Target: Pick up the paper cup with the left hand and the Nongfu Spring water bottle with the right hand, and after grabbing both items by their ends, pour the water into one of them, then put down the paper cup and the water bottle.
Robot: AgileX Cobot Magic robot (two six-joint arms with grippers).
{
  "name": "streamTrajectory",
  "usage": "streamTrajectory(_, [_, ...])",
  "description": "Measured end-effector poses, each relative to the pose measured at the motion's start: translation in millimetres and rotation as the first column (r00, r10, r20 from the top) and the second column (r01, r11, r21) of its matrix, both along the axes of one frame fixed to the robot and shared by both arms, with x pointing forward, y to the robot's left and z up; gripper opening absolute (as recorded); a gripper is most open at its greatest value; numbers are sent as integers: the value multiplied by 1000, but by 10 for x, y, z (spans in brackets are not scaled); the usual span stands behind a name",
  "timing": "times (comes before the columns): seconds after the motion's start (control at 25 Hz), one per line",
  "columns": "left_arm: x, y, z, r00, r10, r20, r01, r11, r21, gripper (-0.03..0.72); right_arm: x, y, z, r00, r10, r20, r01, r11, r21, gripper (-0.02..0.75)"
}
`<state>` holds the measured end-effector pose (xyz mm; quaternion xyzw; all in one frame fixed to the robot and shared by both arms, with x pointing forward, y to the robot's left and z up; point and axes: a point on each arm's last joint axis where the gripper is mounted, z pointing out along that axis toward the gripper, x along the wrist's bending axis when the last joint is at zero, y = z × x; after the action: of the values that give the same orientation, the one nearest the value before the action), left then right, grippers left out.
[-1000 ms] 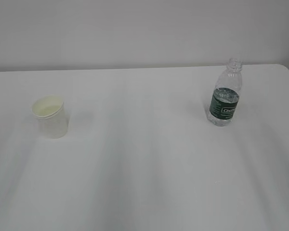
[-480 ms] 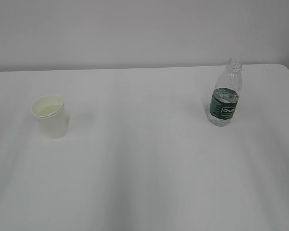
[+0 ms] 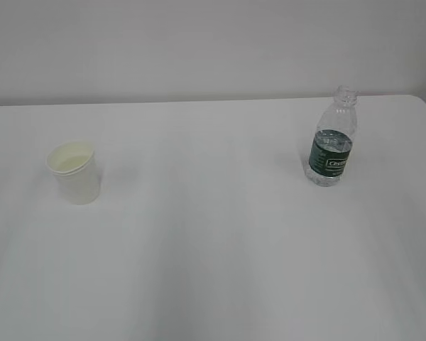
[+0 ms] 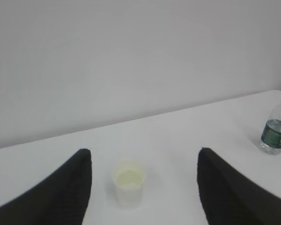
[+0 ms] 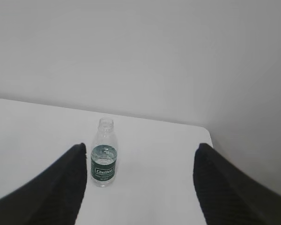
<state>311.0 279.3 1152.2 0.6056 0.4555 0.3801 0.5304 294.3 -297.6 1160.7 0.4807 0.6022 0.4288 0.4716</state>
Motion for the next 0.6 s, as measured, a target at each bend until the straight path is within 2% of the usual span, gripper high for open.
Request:
streamTrajectory(0.24, [-254,95,-131,993,11,-114,-7,999,31,493,-94,-24,-90,996,-14,-91,13,1000,-8,540])
streamTrajectory(0.4, [-345,121,-235,975,13,-220,-2,999,52,493,-141,-34,-177,982,-22,-188,20,1000,-12,540])
streamTrajectory(0.6, [-432,151,-317,955,22,-297,1,997,76,481,-259,-45,-245,968,-21,-249,20,1000,-3,540])
